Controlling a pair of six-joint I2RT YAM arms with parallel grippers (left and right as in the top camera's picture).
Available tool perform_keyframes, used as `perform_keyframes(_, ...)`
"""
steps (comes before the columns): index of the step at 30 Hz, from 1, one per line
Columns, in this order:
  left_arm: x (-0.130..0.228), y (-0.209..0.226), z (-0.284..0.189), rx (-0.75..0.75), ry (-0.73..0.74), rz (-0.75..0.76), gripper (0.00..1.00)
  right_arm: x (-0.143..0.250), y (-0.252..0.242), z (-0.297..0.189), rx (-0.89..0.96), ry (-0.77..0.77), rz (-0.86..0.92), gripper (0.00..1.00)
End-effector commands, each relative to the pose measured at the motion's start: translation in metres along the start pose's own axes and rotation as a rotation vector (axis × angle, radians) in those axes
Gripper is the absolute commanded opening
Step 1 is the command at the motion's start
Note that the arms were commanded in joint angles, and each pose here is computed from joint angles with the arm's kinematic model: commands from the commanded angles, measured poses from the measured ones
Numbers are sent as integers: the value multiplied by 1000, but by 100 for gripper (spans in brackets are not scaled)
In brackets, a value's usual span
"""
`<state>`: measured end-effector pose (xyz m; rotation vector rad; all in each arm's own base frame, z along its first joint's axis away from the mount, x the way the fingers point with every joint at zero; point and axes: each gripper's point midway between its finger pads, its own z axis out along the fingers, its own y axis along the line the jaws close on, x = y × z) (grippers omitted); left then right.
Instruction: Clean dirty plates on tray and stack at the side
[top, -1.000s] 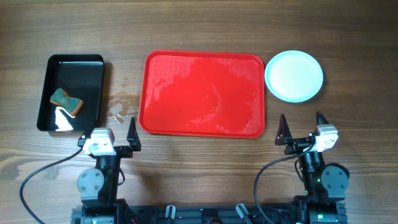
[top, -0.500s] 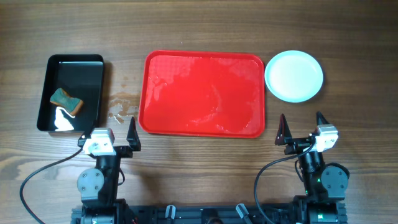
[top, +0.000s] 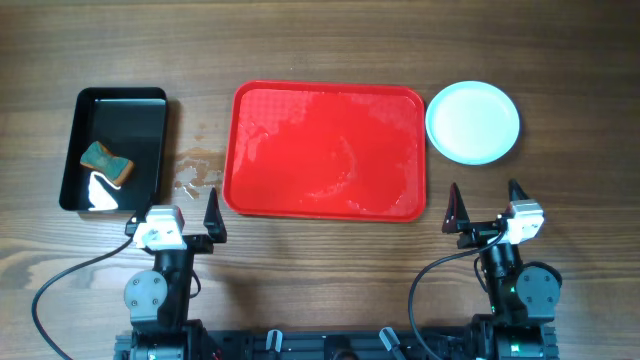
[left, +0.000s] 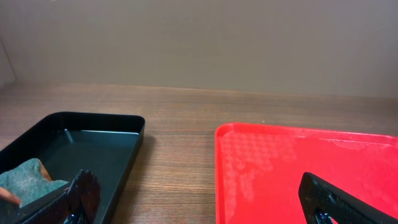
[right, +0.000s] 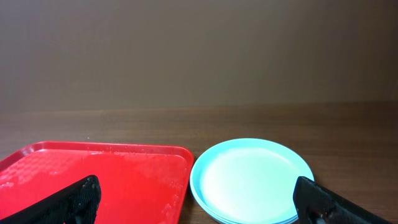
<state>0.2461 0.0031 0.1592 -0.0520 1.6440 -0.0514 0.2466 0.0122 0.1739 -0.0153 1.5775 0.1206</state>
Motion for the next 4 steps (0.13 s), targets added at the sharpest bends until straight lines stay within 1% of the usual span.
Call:
perform_keyframes(1, 2, 2, 0, -14, -2, 9, 100, -3, -4, -1, 23, -13, 12, 100)
perform_keyframes(4, 2, 2, 0, -14, -2, 9, 100, -3, -4, -1, 23, -13, 12, 100)
